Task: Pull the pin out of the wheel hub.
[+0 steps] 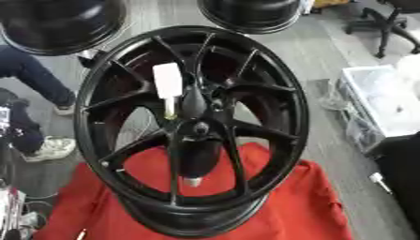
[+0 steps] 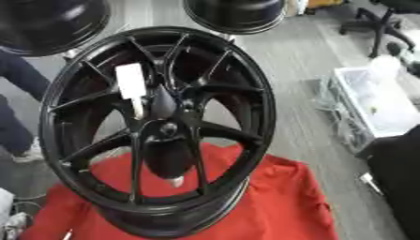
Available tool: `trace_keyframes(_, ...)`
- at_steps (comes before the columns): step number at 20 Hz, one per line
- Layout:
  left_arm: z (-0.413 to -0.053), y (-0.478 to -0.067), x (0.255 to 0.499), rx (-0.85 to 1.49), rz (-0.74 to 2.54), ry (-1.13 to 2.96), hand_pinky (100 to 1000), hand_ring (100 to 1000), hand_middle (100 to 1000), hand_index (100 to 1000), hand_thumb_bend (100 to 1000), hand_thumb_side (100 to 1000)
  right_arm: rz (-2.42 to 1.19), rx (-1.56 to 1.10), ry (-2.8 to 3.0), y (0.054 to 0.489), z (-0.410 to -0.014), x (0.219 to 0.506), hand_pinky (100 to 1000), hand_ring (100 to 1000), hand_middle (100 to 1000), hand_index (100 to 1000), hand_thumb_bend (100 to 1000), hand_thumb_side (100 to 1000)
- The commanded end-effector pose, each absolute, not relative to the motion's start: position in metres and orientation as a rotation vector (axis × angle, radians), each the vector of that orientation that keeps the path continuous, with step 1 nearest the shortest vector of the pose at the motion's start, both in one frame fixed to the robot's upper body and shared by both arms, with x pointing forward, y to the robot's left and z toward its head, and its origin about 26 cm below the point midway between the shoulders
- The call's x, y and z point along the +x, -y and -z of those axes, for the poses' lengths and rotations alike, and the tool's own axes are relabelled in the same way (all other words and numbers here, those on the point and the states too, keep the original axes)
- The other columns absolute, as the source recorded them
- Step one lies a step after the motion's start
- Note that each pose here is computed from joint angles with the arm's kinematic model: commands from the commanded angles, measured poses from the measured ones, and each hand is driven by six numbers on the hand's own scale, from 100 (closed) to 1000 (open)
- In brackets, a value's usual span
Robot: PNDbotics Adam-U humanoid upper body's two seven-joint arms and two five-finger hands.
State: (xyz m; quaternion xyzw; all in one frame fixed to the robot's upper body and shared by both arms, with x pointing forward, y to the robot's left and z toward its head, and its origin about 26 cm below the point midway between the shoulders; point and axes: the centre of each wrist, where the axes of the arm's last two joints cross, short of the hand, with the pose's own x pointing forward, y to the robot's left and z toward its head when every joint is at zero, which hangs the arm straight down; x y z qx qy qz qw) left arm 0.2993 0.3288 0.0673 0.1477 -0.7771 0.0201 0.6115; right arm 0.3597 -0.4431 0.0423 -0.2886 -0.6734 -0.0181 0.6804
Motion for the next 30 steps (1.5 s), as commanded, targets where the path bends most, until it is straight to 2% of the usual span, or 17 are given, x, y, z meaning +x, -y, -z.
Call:
trace_keyframes(1,-0.077,-0.329,0.3,0.35,-0.029,1.824,688,981,779,694,260,847,0.105,-0.698,1.487,0.438,-0.023,0.346,865,864,845,919,635,367)
trace_keyframes(6,-0.073,-0.327,0.299,0.335,-0.019,1.814,688,982,780,694,259,848,0.199,-0.696,1.489,0.417,0.008,0.314,858,847,825,904,618,362)
trace_keyframes(11,-0.07,-0.326,0.298,0.322,-0.012,1.805,689,981,780,694,258,849,0.273,-0.667,1.558,0.404,0.02,0.284,844,818,788,877,585,348)
trace_keyframes(18,-0.07,-0.324,0.298,0.316,-0.009,1.809,688,981,780,694,256,848,0.347,-0.548,1.721,0.377,-0.014,0.289,835,804,772,865,567,346)
trace_keyframes(19,-0.07,-0.324,0.298,0.316,-0.01,1.81,689,981,780,694,257,848,0.344,-0.528,1.745,0.373,-0.02,0.291,833,802,768,864,663,334)
trace_keyframes(20,-0.07,-0.324,0.298,0.315,-0.011,1.809,689,981,780,694,257,849,0.338,-0.509,1.765,0.368,-0.025,0.292,833,802,769,864,565,348)
trace_keyframes(30,-0.07,-0.323,0.298,0.309,-0.013,1.811,689,981,781,693,255,849,0.266,-0.399,1.833,0.346,-0.045,0.296,831,798,764,860,564,352)
